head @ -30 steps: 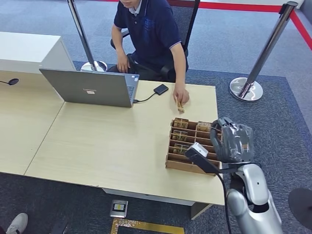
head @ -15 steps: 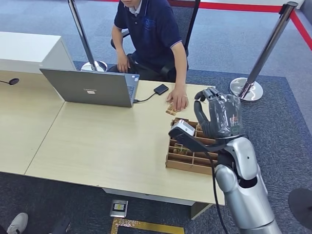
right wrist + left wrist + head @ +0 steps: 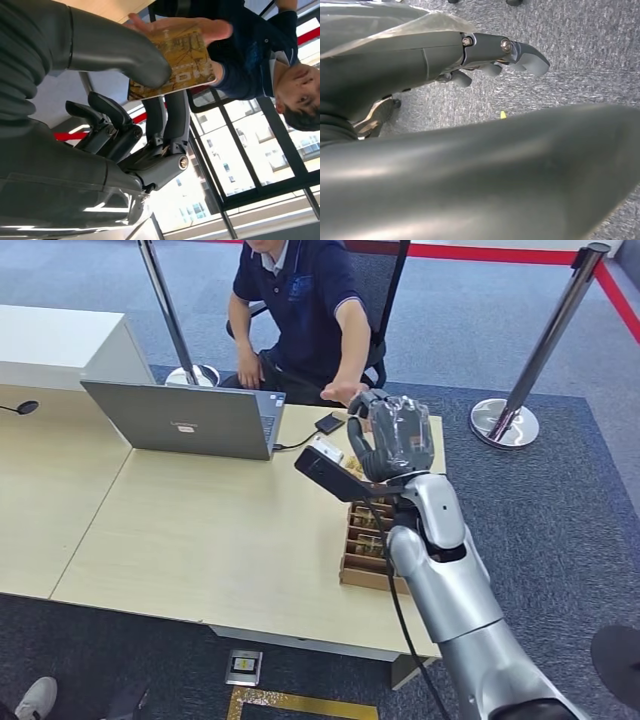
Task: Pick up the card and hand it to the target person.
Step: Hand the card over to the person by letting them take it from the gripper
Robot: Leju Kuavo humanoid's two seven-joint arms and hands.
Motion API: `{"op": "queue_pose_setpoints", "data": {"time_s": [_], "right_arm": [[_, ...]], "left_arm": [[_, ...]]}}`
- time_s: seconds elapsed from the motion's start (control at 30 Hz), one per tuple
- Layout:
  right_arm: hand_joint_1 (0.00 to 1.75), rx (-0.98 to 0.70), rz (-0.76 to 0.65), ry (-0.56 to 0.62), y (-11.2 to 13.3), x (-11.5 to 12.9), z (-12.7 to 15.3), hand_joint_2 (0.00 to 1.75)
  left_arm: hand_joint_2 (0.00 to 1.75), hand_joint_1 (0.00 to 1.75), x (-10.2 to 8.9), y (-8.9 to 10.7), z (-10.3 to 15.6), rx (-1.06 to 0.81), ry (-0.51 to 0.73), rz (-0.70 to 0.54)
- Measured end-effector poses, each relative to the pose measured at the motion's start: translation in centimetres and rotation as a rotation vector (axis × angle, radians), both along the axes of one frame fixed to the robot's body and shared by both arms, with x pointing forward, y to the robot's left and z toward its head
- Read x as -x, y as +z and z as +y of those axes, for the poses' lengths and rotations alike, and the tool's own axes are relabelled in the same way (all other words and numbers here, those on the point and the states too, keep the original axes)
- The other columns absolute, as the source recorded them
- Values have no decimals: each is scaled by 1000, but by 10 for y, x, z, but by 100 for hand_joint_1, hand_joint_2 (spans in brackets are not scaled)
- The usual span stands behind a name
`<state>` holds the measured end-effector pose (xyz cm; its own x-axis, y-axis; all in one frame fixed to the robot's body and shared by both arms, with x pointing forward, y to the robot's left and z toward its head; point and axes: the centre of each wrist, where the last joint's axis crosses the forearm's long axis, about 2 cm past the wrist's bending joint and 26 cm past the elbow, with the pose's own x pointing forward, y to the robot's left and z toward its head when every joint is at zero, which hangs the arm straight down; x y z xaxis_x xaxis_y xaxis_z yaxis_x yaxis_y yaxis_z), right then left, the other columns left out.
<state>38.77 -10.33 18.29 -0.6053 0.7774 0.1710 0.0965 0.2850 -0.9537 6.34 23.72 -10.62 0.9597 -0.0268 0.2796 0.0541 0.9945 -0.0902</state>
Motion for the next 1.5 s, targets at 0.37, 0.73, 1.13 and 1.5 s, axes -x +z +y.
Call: {"op": "queue_pose_setpoints", "data": {"time_s": [0.37, 0.73, 1.13, 1.5], "right_arm": [[175, 13, 63, 38, -5, 1, 25, 175], [0, -61, 66, 8, -9, 5, 29, 175], [0, -338, 45, -154, -45, 82, -26, 175], [0, -480, 116, -507, -64, 199, -104, 175]], "left_arm": [[0, 0, 5, -1, 3, -14, 37, 17], [0, 0, 8, -2, 9, -23, 40, 17], [0, 0, 15, -3, 9, -20, 55, 25], [0, 0, 21, -4, 11, -25, 97, 62]]}}
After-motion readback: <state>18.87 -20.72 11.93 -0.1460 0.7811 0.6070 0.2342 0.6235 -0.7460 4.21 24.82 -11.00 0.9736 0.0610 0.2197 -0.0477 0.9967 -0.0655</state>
